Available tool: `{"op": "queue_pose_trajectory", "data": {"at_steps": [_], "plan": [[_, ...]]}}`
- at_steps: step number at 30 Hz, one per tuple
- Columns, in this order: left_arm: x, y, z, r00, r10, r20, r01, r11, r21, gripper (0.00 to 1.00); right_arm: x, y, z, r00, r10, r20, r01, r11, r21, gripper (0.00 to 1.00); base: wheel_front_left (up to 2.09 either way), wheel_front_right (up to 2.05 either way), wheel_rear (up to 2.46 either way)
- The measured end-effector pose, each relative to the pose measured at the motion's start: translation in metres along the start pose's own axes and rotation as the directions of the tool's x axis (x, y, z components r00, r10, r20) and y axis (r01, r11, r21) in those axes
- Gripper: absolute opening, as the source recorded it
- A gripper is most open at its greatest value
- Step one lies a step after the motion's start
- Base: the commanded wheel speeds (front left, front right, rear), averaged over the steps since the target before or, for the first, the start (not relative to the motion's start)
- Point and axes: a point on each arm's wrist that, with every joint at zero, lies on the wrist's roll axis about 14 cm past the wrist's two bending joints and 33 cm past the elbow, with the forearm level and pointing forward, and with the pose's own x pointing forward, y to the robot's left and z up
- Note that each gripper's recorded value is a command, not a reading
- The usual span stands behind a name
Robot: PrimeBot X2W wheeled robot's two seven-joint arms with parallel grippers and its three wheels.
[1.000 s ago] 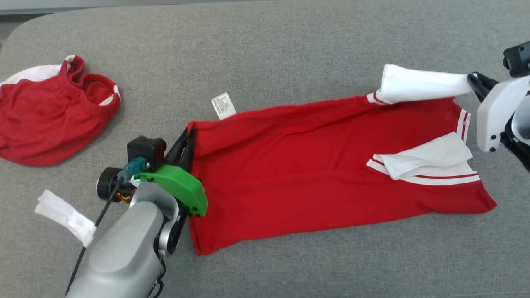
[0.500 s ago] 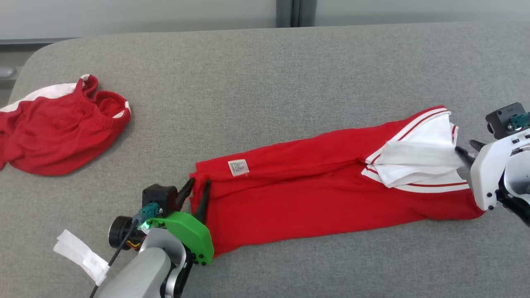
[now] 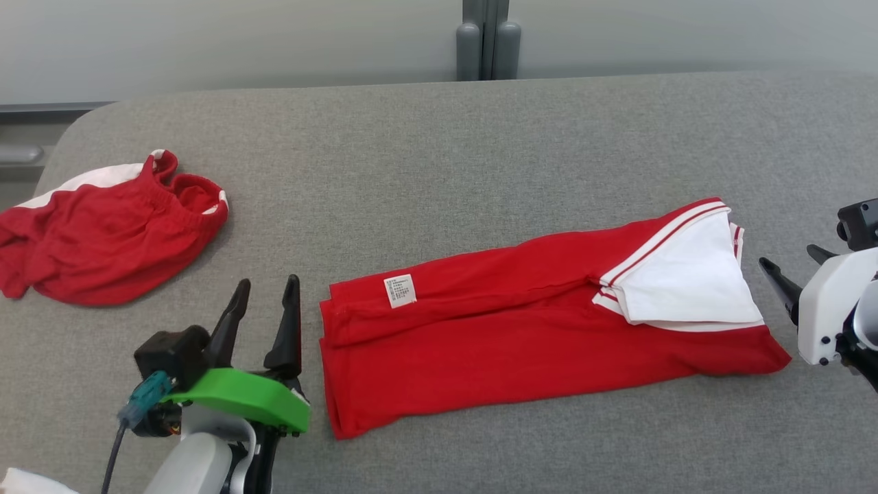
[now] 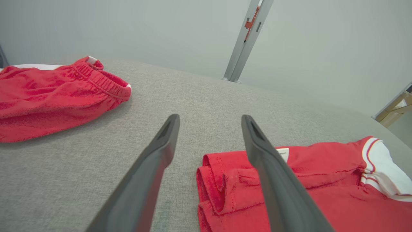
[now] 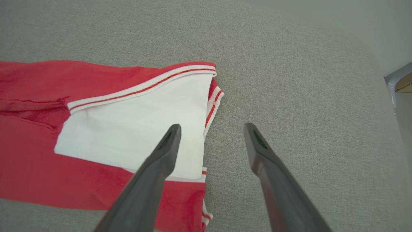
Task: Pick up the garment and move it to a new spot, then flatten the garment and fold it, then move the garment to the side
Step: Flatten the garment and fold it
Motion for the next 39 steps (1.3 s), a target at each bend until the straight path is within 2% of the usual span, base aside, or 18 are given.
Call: {"op": "queue_pose_trajectory", "data": {"at_steps": [4,7,13,15,19,25,39], "plan": [[-0.016,0.006,0.022,0.994,0.028,0.106,-0.027,1.0,-0.014,1.0,-0.002,0.004,0.0,1.0,-0.008,0.02,0.007,0.998,0.063,1.0,0.0,0.0,0.0],[-0.025,0.014,0.039,0.984,0.049,0.174,-0.048,0.999,-0.01,1.0,-0.003,0.004,0.002,0.999,-0.021,0.027,0.019,0.997,0.072,1.0,0.0,0.0,0.0],[-0.039,0.035,0.047,0.969,0.109,0.22,-0.112,0.994,0.001,1.0,0.003,0.007,0.001,0.999,-0.034,0.031,0.028,0.987,0.156,1.0,0.0,0.0,0.0],[-0.042,0.044,0.046,0.967,0.131,0.221,-0.138,0.99,0.017,1.0,0.01,0.008,-0.006,0.999,-0.039,0.016,0.034,0.972,0.233,1.0,0.0,0.0,0.0],[-0.043,0.048,0.046,0.962,0.15,0.227,-0.158,0.987,0.014,1.0,0.021,0.007,-0.02,0.998,-0.05,-0.035,0.058,0.956,0.287,1.0,0.0,0.0,0.0],[-0.046,0.062,0.045,0.956,0.189,0.223,-0.2,0.98,0.024,1.0,0.039,0.005,-0.031,0.994,-0.072,-0.077,0.092,0.952,0.293,1.0,0.0,0.0,0.0],[-0.045,0.07,0.039,0.955,0.216,0.205,-0.227,0.973,0.031,1.0,0.071,0.029,-0.066,0.972,0.001,-0.234,0.07,0.954,0.293,1.0,0.0,0.0,0.0]]}}
